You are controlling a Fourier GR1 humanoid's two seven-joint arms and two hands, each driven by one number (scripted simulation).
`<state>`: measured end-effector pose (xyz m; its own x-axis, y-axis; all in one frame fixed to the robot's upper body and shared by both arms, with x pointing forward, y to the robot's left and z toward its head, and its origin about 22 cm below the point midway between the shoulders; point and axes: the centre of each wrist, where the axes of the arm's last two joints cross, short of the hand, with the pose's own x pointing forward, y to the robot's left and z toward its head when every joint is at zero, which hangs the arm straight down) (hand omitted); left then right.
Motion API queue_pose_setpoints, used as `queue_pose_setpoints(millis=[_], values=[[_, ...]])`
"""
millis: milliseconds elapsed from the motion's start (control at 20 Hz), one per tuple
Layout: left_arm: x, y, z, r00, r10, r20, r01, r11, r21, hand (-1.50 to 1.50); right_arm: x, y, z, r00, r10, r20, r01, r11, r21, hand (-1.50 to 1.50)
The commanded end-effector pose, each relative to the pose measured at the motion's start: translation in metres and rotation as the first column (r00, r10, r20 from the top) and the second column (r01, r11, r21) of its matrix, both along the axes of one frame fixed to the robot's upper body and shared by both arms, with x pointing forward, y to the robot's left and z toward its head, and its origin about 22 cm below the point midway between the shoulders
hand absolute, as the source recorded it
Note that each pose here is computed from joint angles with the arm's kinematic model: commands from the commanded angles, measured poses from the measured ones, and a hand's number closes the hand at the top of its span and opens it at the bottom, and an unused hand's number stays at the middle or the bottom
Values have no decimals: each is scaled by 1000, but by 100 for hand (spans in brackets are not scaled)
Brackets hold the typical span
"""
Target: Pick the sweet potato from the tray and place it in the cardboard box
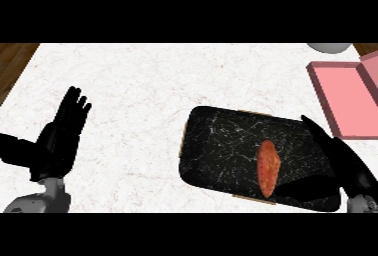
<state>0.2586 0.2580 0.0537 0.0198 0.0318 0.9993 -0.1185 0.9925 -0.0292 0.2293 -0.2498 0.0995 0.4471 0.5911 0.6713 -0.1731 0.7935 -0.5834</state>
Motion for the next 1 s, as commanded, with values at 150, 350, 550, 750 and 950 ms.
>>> queue_pose_setpoints(millis=[150, 350, 550, 750, 950], values=[[22, 2, 4, 1000, 0, -11, 0, 1000, 3, 0, -6, 15, -35, 1000, 17, -18, -17, 1000, -21, -150], [16, 1, 7, 1000, 12, -13, -12, 1000, -4, 0, -7, -5, -30, 1000, 6, -27, -5, 1000, 13, -150], [4, 11, -6, 1000, -12, -16, 12, 1000, -5, 0, -1, 6, -47, 998, 37, -42, -36, 999, 12, -150], [4, 20, 5, 1000, -7, 6, 7, 1000, 12, 0, 9, 10, -47, 1000, 0, -22, 0, 1000, 6, -150], [13, 9, -2, 1000, 6, 2, -6, 1000, 18, 0, 8, 26, -44, 999, 16, -52, -15, 1000, 6, -150]])
